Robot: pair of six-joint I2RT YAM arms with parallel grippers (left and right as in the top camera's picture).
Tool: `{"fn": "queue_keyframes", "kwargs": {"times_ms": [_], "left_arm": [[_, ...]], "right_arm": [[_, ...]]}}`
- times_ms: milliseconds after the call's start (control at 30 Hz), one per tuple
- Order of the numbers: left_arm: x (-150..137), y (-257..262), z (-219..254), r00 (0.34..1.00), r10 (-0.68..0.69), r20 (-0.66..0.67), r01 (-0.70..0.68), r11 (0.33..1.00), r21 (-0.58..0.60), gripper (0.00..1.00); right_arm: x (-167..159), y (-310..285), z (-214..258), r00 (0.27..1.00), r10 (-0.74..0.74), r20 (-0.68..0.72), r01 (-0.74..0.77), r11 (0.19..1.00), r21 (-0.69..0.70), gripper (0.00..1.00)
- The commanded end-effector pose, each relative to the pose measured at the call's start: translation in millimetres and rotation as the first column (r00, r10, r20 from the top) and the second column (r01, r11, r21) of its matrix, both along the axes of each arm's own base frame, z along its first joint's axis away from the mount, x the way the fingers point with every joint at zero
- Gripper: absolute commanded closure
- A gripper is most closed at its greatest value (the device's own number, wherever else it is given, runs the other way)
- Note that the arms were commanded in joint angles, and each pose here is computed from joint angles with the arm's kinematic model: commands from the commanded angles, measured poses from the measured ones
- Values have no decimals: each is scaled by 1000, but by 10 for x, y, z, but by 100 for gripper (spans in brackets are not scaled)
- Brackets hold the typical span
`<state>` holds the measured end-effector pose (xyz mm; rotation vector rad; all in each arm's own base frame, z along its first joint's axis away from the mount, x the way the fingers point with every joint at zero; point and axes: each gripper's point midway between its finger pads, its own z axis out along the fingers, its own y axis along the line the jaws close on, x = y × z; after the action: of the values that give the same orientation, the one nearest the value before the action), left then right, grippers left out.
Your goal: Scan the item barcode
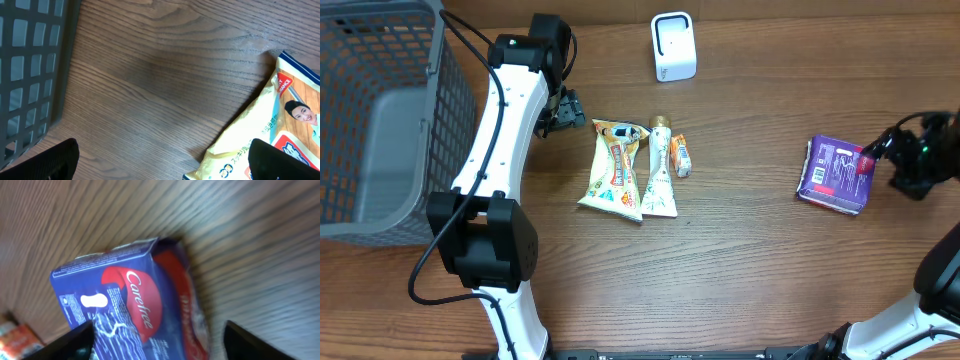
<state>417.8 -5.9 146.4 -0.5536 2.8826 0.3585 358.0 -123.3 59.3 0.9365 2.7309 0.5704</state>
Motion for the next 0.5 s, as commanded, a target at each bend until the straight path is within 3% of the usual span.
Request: {"fn": "queue_keyframes", "kwargs": {"times_ms": [0,100,267,467], "left_arm": [[7,-33,-22,1000,6,-1,-6,1000,-2,0],[7,-31,-22,1000,7,-1,-7,1000,-2,0],[7,-30,-22,1000,6,-1,-6,1000,-2,0],[7,-30,-22,1000,6,-1,-6,1000,-2,0]], "right_arm": [[-14,210,-55,998,39,46,-43,995,90,29],[-38,255,-123,998,44,42,-48,995,92,41],[-34,246,-117,998,44,42,-47,995,88,95],[41,225,185,997,51,50,-55,995,78,96]]}}
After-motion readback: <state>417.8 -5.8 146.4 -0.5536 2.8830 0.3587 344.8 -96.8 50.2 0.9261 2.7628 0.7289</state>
